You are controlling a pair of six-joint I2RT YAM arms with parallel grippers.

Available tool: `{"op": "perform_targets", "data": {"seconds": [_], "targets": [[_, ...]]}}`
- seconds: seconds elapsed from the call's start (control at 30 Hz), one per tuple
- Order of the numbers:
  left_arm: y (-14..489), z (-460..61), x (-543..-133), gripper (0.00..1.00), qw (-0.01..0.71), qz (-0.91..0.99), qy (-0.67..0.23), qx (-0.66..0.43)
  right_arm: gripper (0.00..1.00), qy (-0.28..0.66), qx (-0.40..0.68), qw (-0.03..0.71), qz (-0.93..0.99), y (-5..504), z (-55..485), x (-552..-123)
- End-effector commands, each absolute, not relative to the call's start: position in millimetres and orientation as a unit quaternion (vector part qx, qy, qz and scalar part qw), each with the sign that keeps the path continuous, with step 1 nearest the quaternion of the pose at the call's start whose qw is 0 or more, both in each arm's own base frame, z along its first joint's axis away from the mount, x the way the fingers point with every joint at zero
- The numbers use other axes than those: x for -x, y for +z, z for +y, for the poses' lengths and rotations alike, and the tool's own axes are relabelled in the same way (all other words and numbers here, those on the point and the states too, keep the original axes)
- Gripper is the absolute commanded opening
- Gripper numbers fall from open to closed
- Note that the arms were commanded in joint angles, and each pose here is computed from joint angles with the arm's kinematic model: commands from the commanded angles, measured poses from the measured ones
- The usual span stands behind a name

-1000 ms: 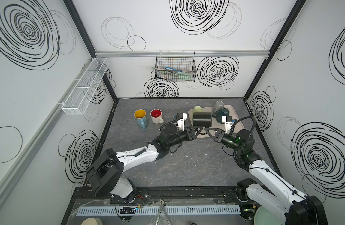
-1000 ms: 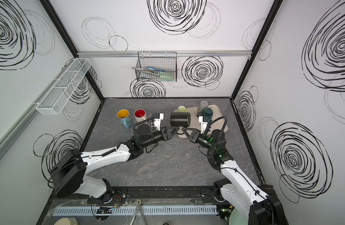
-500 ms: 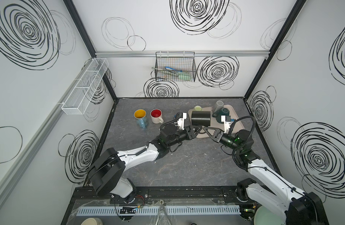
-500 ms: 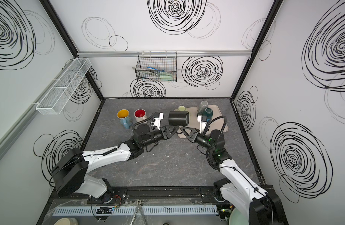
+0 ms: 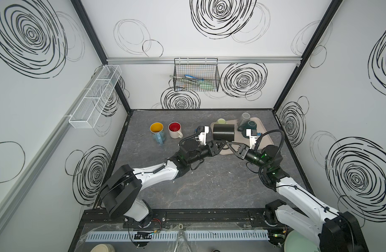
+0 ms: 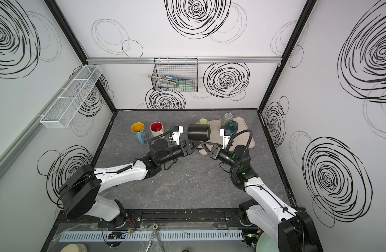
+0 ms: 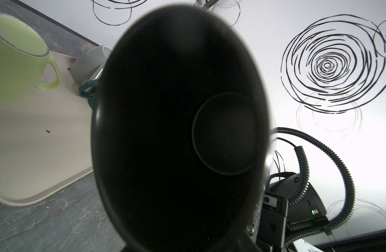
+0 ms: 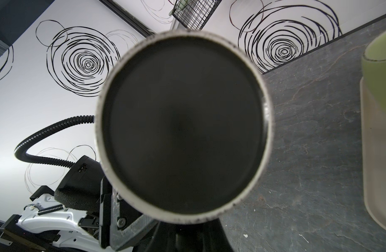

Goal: Turn the mug right side up
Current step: Place the mug at the top-left of the table.

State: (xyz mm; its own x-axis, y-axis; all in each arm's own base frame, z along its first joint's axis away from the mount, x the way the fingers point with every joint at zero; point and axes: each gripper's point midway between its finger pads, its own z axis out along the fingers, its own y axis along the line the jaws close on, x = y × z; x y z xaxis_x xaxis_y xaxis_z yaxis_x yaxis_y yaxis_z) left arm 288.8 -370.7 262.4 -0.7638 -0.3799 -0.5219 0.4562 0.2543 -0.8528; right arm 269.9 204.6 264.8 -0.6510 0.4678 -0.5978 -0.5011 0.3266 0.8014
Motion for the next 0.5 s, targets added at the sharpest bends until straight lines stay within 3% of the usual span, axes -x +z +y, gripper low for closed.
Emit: {"op": "perform_targets", "data": {"seconds": [0.0, 0.33, 0.47], "targets": [[315, -380, -278, 0.46, 0.362, 0.653, -0.662, -0.063, 0.0, 0.592, 0.043, 0.461, 0.659, 298, 208, -267], [315, -381, -280, 0.48, 0.365, 0.655, -0.659, -0.064, 0.0, 0.6, 0.05, 0.448, 0.661, 297, 218, -262], [319, -384, -279, 0.43, 0.366, 0.654, -0.658, -0.073, 0.0, 0.6, 0.05, 0.446, 0.663, 296, 220, -262]]}}
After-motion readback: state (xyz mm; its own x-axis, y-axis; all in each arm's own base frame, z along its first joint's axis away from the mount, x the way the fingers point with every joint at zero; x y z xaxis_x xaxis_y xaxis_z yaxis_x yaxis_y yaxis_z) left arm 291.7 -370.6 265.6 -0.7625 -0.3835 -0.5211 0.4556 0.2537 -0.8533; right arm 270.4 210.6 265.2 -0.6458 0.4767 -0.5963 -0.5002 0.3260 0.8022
